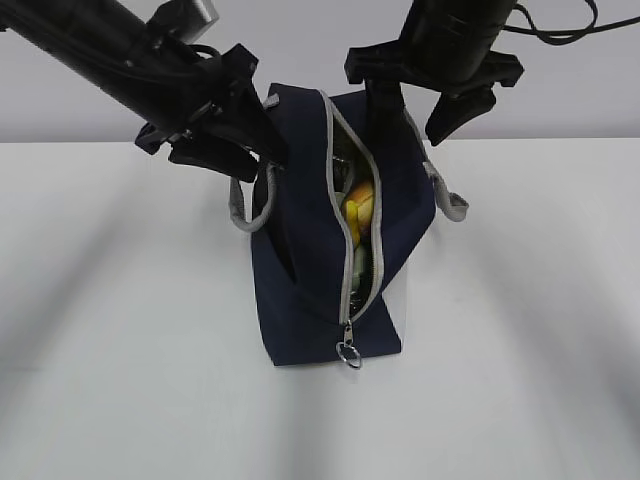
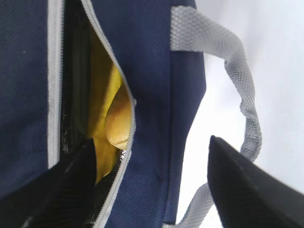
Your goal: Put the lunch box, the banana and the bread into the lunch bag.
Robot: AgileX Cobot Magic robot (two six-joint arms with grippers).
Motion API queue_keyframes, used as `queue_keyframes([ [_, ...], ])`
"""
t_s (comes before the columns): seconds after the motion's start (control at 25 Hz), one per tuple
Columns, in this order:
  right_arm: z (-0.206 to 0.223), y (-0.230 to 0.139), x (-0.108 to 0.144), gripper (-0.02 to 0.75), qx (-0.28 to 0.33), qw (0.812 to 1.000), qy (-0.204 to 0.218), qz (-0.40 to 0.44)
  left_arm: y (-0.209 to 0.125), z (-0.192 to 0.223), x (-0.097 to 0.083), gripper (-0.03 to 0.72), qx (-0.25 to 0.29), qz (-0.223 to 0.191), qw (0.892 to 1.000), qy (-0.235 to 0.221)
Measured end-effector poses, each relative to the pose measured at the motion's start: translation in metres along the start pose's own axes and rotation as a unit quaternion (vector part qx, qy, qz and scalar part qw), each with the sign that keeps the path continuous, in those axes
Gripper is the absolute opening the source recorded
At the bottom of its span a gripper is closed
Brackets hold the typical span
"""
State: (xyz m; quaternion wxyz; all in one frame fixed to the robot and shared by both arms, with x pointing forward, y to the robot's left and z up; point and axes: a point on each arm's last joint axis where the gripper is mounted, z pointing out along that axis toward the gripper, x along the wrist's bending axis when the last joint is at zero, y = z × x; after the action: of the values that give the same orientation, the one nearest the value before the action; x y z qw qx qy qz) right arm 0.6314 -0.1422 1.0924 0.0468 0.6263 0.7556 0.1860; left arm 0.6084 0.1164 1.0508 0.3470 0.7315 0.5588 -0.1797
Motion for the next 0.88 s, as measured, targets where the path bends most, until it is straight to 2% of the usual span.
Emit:
queue_keyframes([
  [0.2, -0.002, -0.001, 0.000, 0.503, 0.001, 1.000, 0.000, 0.001, 0.000, -0.009, -0.007, 0.391, 0.035, 0.031, 0.999, 0.008],
  [0.32, -0.017, -0.002, 0.001, 0.496, -0.015, 1.000, 0.002, -0.001, 0.001, -0.016, -0.011, 0.393, 0.049, 0.044, 0.998, 0.021],
  [0.52, -0.050, -0.010, 0.000, 0.493, -0.057, 0.998, -0.026, -0.023, 0.003, -0.022, -0.006, 0.394, 0.053, 0.050, 0.994, 0.077],
  [0.64, -0.055, -0.022, 0.006, 0.491, -0.078, 0.995, -0.039, -0.044, 0.002, -0.027, -0.001, 0.393, 0.057, 0.050, 0.990, 0.118],
  [0.88, -0.047, -0.067, 0.019, 0.490, -0.149, 0.985, -0.010, -0.081, -0.002, -0.047, -0.005, 0.393, 0.045, 0.068, 0.983, 0.164],
])
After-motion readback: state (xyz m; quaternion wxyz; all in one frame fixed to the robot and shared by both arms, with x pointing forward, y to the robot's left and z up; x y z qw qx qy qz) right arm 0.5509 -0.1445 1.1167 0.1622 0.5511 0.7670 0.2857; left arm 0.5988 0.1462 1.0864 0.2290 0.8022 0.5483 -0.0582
